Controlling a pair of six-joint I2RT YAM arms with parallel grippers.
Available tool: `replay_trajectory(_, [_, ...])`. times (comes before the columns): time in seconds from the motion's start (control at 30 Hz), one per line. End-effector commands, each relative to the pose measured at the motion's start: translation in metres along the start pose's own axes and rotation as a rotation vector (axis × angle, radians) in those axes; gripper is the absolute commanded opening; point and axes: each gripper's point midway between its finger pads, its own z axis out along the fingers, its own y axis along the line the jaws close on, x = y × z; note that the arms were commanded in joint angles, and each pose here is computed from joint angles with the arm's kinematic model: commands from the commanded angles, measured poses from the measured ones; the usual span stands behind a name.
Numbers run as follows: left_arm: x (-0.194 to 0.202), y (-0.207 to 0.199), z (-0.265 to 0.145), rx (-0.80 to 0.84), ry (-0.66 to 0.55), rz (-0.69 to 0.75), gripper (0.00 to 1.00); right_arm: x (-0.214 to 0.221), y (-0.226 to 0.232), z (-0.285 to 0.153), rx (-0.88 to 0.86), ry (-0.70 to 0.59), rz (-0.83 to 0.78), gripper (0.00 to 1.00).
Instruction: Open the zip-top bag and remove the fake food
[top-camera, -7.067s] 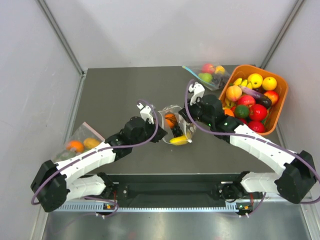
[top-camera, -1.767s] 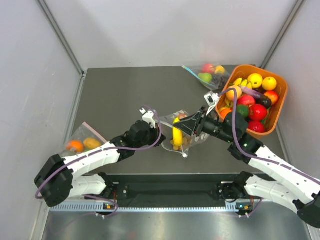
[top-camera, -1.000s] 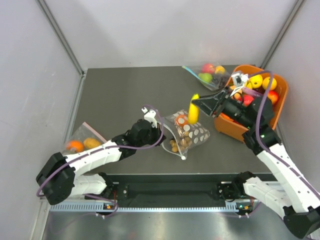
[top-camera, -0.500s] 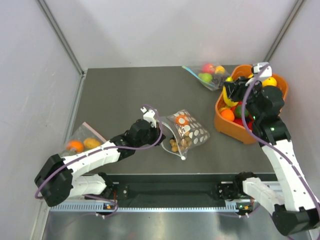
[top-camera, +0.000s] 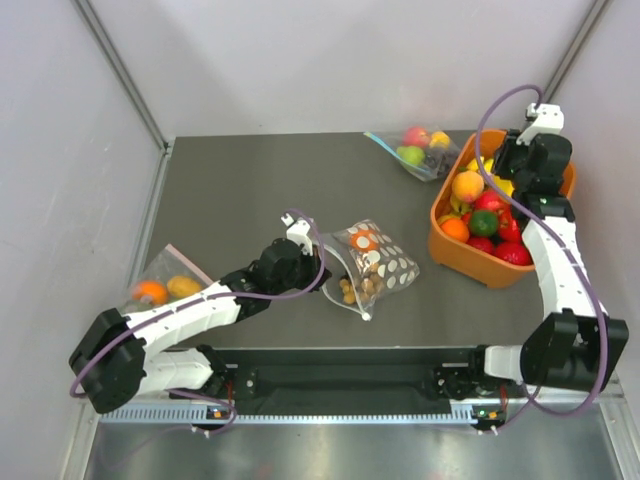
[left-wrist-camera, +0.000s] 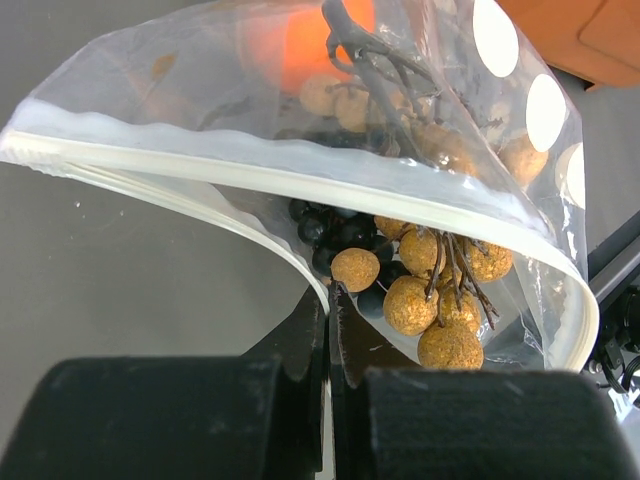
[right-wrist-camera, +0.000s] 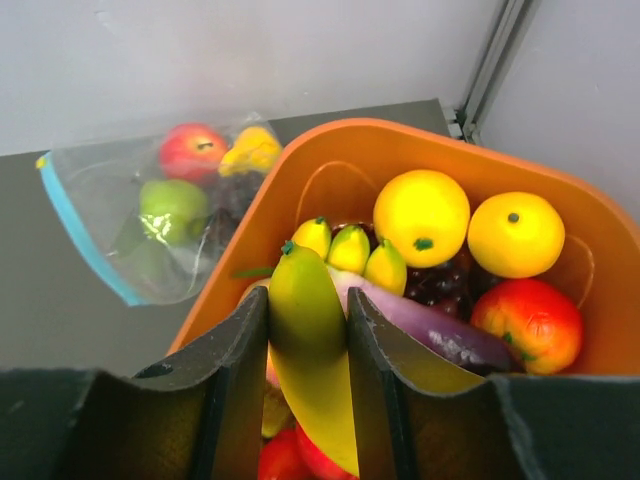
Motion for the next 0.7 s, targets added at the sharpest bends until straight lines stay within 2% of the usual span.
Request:
replay_trajectory(0.0, [-0.014,-0.009,-0.007,0.034,-0.051,0.019,0.0,-0.054,-0.01,0.01,0.016,-0.166,-0.035,0.25])
replay_trajectory(0.07, [-0.015,-0.01,-0.007,0.037,-0.053,0.021,0.0,-0.054,-0.014,0.019,0.019,-0.165,-0.066,0.27])
replay_trajectory(0.17, [-0.016,-0.012,-0.008,0.044,-0.053,0.026,0.0,-0.049,-0.019,0.031,0.029,-0.128,-0.077,0.4])
replay_trajectory(0.2, [-0.015,-0.012,-0.007,0.046,-0.051,0.026,0.0,-0.047,-0.022,0.032,0.04,-0.123,-0.084,0.5])
replay_trajectory(0.3, [-0.017,-0.014,-0.008,0.055,-0.054,0.03,0.0,-0.041,-0.025,0.037,0.046,-0.103,-0.081,0.7])
replay_trajectory(0.4, [-0.018,-0.015,-0.009,0.057,-0.056,0.032,0.0,-0.045,-0.025,0.033,0.048,-0.109,-0.068,0.76])
replay_trajectory(0.43, [-0.019,-0.015,-0.01,0.058,-0.059,0.033,0.0,-0.047,-0.024,0.03,0.041,-0.116,-0.067,0.82])
replay_trajectory(0.63, [-0.022,-0.017,-0.012,0.065,-0.07,0.033,0.0,-0.088,-0.006,-0.027,-0.019,-0.246,-0.022,0.87])
replay_trajectory(0.67, [-0.022,-0.017,-0.012,0.066,-0.071,0.033,0.0,-0.086,0.001,-0.035,-0.047,-0.238,-0.012,0.87])
